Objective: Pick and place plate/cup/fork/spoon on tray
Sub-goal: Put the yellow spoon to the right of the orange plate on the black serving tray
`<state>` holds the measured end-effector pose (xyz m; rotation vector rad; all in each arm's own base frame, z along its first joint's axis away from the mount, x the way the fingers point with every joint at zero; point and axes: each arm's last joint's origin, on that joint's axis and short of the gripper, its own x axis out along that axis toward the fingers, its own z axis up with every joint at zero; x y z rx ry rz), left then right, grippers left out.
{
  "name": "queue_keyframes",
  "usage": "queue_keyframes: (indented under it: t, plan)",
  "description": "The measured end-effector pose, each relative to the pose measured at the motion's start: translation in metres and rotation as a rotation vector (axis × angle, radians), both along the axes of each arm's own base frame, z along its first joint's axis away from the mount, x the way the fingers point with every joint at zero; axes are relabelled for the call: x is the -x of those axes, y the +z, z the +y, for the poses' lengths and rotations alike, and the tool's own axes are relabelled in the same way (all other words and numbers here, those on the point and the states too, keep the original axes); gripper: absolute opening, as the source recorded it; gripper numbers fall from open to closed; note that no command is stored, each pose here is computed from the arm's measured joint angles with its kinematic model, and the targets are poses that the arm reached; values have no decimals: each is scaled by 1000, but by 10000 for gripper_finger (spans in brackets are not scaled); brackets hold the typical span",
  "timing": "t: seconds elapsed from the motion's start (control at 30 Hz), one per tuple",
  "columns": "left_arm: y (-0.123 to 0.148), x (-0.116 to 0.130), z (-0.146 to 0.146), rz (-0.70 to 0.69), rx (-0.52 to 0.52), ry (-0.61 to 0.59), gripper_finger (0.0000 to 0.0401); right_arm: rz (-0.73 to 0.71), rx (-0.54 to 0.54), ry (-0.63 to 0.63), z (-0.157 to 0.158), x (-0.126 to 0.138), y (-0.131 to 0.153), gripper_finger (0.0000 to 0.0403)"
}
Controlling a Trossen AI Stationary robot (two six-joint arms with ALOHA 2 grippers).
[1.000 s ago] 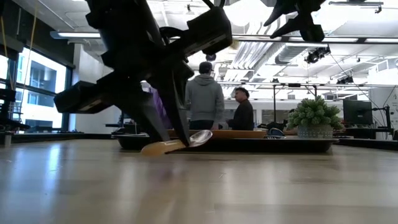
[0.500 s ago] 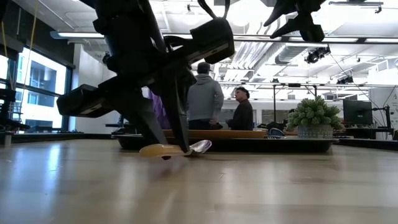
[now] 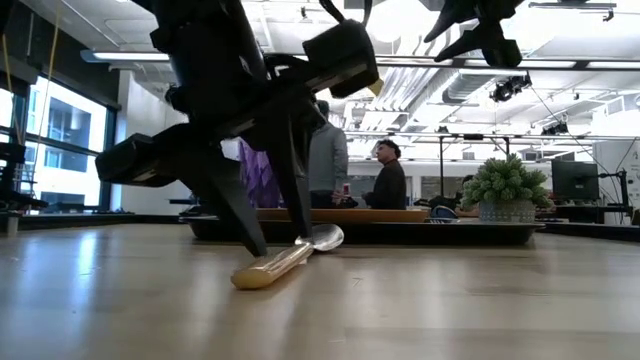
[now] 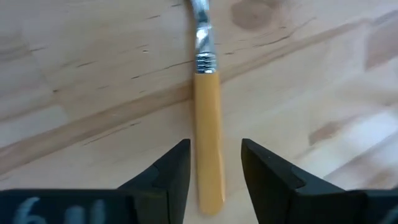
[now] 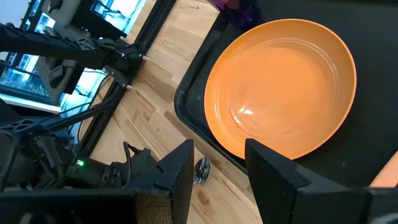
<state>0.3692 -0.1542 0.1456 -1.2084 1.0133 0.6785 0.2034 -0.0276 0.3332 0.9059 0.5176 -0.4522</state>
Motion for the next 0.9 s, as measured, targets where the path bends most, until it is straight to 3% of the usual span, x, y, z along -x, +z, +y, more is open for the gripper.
queue_keyframes:
  t: [0.27,0.5,0.73,0.9]
  plan:
    - [31,6,4,-61,4,-48,133,-6,-31,33,1,0,0,135]
    - [82,27,9,-138,-25,-112,133,-79,-38,130,15,-5,6,135]
    - [141,70,21,-231,-202,-148,133,-198,-16,257,41,-11,16,135]
    - [175,99,33,-307,-294,-193,133,-327,9,249,57,-14,28,135]
